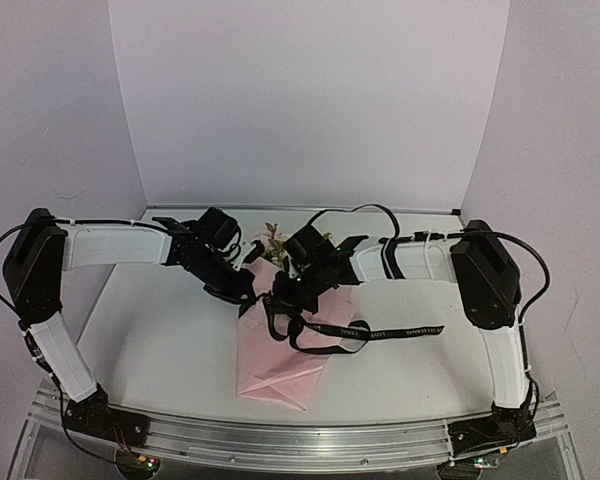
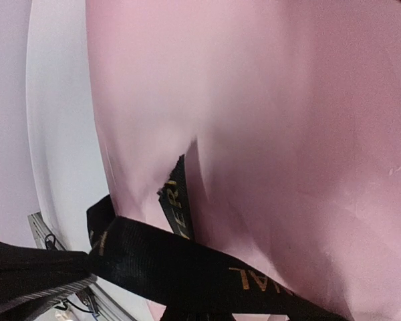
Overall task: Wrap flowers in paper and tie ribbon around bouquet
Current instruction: Cross the ribbon over the folded bouquet.
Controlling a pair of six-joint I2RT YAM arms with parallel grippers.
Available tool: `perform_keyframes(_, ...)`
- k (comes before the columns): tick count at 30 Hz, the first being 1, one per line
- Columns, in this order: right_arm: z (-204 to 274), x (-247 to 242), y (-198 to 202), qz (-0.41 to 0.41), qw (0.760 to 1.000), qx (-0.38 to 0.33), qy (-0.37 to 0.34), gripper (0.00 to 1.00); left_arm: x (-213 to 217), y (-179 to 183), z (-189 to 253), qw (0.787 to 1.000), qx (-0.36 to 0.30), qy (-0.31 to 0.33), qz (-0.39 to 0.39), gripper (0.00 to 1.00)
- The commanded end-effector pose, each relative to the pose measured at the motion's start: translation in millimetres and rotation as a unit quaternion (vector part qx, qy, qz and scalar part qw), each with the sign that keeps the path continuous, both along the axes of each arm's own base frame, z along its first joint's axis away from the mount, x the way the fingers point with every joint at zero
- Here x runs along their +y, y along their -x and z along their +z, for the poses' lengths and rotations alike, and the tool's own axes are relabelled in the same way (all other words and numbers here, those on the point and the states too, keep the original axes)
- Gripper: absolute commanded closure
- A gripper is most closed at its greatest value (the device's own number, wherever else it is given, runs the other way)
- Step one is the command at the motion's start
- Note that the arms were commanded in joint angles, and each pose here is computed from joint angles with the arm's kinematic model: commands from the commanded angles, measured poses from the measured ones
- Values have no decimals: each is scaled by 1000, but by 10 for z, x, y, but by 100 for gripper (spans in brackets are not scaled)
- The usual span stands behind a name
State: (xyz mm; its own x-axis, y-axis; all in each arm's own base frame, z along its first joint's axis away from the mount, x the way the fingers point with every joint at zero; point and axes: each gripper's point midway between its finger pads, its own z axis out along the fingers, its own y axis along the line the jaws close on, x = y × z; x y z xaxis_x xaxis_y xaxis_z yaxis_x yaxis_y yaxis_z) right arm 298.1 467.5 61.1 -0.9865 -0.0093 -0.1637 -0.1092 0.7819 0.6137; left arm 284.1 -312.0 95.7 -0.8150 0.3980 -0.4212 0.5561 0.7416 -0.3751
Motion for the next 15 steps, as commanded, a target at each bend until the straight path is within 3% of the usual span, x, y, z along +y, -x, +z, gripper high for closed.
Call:
perform_keyframes(1,110,30,-226,-18,998,-60,19,100,-65,14,146,1000,-11,25,-13,100)
perform_keyframes(10,141,20,-279,-23,995,-80,50,99,-65,48,-6,1000,11,12,-20,100)
perform_keyframes(15,176,-28,-249,-20,994,-84,60,91,-30,1,-69,1000,13,-5,-8,100)
